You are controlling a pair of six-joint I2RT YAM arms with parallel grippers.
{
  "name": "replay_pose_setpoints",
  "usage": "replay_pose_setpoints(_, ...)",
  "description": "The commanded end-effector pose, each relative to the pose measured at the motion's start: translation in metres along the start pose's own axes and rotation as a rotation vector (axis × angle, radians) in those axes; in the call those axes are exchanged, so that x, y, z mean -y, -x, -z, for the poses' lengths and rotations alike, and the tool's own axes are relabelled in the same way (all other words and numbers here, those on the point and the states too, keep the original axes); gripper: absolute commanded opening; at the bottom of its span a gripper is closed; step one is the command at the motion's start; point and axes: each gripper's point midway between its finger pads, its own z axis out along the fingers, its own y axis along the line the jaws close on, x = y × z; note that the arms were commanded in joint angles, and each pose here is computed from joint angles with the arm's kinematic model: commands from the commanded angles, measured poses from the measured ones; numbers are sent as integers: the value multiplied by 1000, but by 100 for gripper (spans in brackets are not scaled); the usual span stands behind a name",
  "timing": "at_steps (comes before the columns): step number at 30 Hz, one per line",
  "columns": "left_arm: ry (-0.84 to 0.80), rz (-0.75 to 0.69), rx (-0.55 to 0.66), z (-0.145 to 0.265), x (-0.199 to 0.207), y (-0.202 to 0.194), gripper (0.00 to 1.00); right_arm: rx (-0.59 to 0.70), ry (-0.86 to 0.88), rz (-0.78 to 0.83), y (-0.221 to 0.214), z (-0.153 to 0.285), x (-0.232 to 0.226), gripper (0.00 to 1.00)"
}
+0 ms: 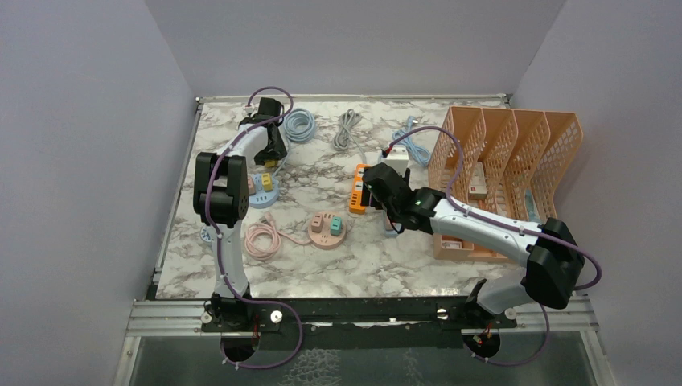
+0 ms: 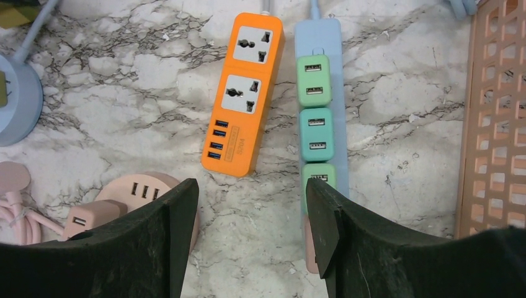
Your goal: Insert the plug
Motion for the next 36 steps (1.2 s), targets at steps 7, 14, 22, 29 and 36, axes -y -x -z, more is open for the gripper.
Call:
replay_pose_setpoints(7,-118,18,24,8,18,8,35,23,27,-3,17,-13,1,64)
replay_pose_setpoints(14,-361,-69,60,81,66,-1,35,-43,286,-114,37,-27,-16,64)
replay_pose_setpoints(22,-680,-248,135,168,132,-45,35,-132,524,-158,63,-26,-47,64)
replay_pose_setpoints(29,-962,-459,293,229,157,-82,34,-253,549,-311,67,-28,-38,64)
replay_pose_setpoints(36,-1177,-619,384,256,162,-113,34,-250,648,-315,74,-13,-41,62)
